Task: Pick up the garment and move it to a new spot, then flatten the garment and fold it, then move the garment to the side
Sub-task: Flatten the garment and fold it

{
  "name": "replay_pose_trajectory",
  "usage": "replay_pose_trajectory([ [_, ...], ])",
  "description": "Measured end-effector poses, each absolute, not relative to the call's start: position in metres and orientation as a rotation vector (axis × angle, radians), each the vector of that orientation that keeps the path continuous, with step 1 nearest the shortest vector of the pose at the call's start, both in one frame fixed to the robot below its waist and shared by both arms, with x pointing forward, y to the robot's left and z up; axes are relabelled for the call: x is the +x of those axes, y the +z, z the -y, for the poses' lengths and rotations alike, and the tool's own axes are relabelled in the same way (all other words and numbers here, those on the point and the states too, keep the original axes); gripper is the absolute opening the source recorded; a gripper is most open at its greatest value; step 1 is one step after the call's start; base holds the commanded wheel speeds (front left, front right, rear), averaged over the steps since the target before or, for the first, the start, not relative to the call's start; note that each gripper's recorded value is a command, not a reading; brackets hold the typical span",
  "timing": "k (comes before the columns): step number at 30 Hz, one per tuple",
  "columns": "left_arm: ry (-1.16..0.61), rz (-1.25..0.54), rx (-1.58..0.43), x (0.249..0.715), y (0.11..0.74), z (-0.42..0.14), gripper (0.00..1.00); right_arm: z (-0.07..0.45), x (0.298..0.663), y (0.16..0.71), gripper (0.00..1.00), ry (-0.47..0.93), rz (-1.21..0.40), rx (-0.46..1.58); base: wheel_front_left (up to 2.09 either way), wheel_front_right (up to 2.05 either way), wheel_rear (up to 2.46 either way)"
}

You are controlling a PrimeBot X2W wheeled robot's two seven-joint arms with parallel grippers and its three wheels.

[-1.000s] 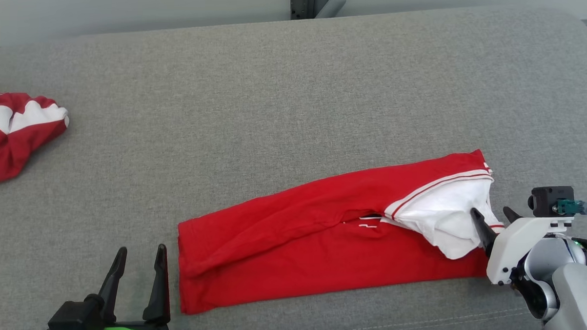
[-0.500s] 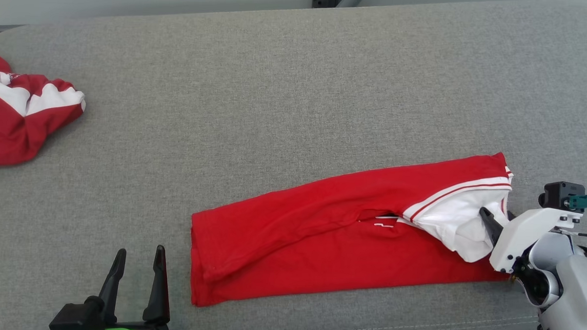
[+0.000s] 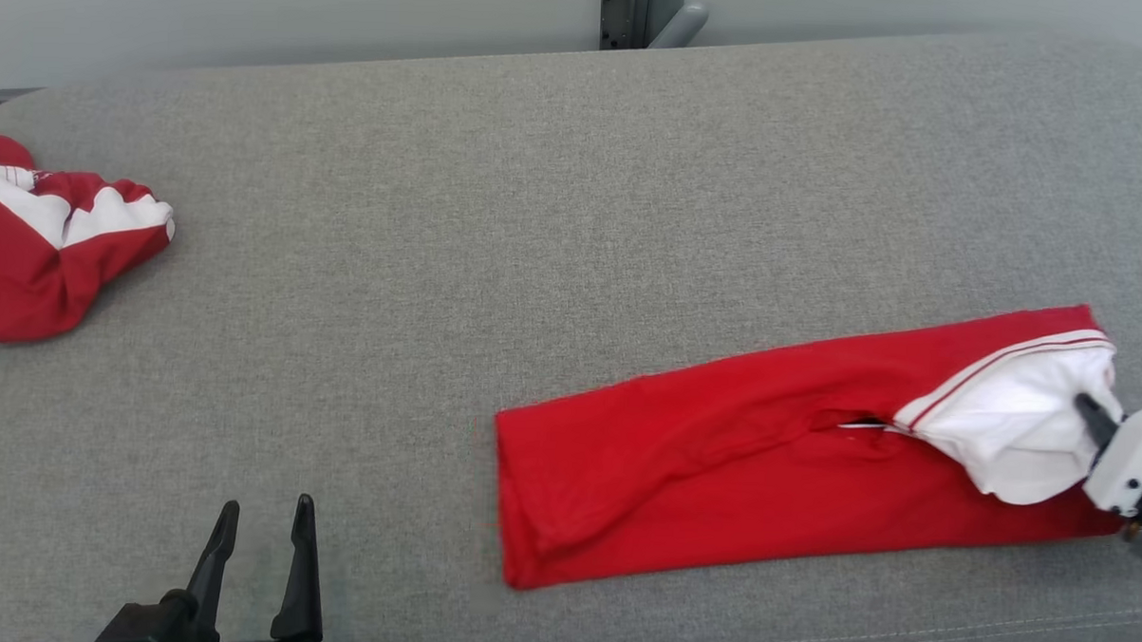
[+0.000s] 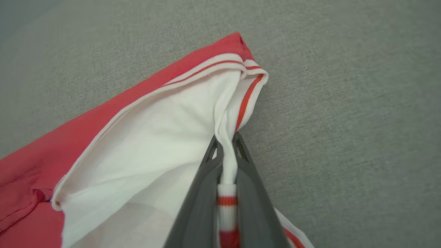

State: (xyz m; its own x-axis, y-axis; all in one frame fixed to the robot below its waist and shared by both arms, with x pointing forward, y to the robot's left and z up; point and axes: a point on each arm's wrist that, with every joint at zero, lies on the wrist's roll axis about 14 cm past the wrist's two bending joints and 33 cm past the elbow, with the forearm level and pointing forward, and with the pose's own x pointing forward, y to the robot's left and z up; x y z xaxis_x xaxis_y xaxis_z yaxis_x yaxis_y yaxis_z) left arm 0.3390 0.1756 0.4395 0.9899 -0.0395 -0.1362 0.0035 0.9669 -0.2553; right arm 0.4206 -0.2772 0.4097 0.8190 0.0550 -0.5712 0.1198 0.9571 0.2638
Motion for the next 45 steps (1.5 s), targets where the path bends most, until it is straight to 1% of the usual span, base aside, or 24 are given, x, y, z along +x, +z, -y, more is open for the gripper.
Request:
replay_pose_trajectory([
  [6, 0.000, -0.137, -0.258, 0.332, 0.440, -0.182, 1.00, 0.335, 0.425, 0.443, 0.00, -0.130, -0.539, 0.224, 0.00, 0.00, 0.00],
  [9, 0.011, -0.131, -0.263, 0.327, 0.442, -0.185, 1.00, 0.337, 0.427, 0.460, 0.00, -0.109, -0.495, 0.176, 0.00, 0.00, 0.00],
  [13, 0.018, -0.121, -0.276, 0.318, 0.444, -0.185, 1.00, 0.292, 0.429, 0.477, 0.00, 0.028, -0.428, 0.159, 0.00, 0.00, 0.00],
  [18, 0.019, -0.112, -0.282, 0.309, 0.447, -0.184, 1.00, 0.207, 0.415, 0.485, 0.00, 0.253, -0.384, 0.167, 0.00, 0.00, 0.00],
  [22, 0.026, -0.108, -0.286, 0.305, 0.448, -0.186, 1.00, 0.141, 0.395, 0.480, 0.00, 0.406, -0.393, 0.200, 0.00, 0.00, 0.00],
  [25, 0.022, -0.105, -0.287, 0.305, 0.449, -0.184, 1.00, 0.102, 0.385, 0.474, 0.00, 0.481, -0.411, 0.224, 0.00, 0.00, 0.00],
  [34, 0.036, -0.097, -0.287, 0.308, 0.451, -0.188, 1.00, 0.024, 0.360, 0.441, 0.00, 0.616, -0.513, 0.258, 0.00, 0.00, 0.00],
  [37, 0.041, -0.112, -0.288, 0.305, 0.446, -0.189, 1.00, 0.013, 0.360, 0.437, 0.00, 0.630, -0.521, 0.261, 0.00, 0.00, 0.00],
  [43, 0.035, -0.139, -0.304, 0.305, 0.439, -0.183, 1.00, 0.011, 0.372, 0.433, 0.00, 0.617, -0.503, 0.237, 0.00, 0.00, 0.00],
  [44, 0.035, -0.141, -0.306, 0.305, 0.438, -0.183, 1.00, 0.011, 0.373, 0.435, 0.25, 0.618, -0.490, 0.227, 0.00, 0.00, 0.00],
  [45, 0.034, -0.142, -0.306, 0.306, 0.438, -0.183, 1.00, 0.010, 0.376, 0.439, 0.59, 0.617, -0.466, 0.230, 0.00, 0.00, 0.00],
])
